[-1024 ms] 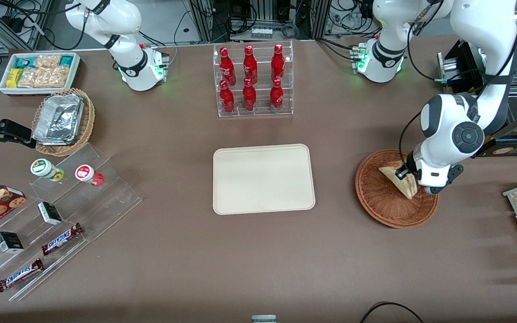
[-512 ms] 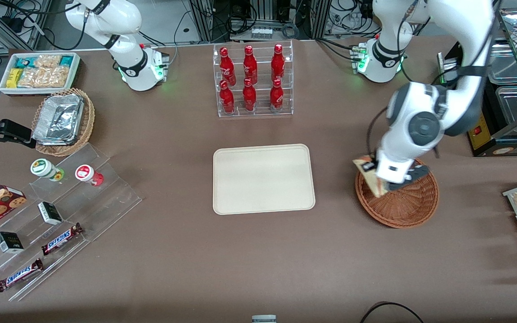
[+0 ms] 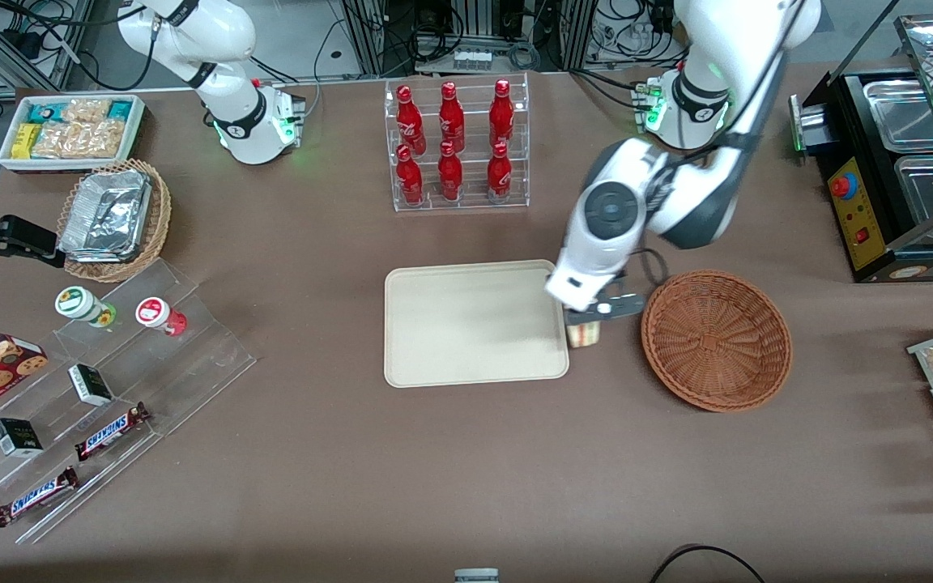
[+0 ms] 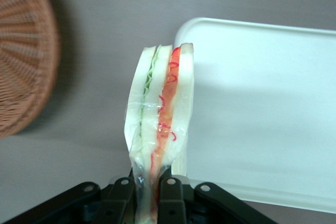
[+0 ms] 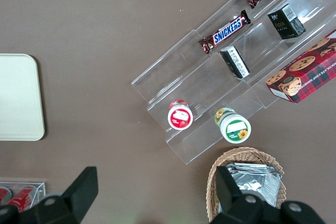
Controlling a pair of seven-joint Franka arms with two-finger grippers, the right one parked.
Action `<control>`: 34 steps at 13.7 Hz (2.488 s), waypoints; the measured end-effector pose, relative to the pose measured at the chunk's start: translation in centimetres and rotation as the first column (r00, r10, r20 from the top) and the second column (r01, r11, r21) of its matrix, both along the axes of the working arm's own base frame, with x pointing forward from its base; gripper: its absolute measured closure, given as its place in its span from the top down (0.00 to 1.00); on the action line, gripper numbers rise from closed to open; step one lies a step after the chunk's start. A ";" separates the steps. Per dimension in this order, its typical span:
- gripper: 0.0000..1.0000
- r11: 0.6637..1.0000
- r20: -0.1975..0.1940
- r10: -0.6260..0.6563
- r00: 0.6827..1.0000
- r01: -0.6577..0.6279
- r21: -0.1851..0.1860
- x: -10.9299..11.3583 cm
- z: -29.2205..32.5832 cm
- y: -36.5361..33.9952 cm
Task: Place sandwich from basket to tray
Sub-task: 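Lift the sandwich and carry it with the left gripper over the cream tray, then lower the sandwich onto the tray and open the left gripper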
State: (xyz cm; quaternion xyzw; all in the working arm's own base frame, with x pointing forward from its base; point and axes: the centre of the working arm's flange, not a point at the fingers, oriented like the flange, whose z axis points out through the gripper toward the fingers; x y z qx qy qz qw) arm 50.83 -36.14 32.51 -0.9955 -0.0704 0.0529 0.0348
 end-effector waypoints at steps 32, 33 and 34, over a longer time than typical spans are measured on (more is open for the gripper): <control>0.93 1.000 -0.017 0.003 1.000 -0.003 -0.004 0.5 -5.0 -15.5; 1.00 1.000 -0.022 0.004 1.000 -0.004 0.002 0.8 -3.5 -15.6; 1.00 1.000 -0.027 0.006 1.000 -0.006 0.003 1.1 -1.9 -15.7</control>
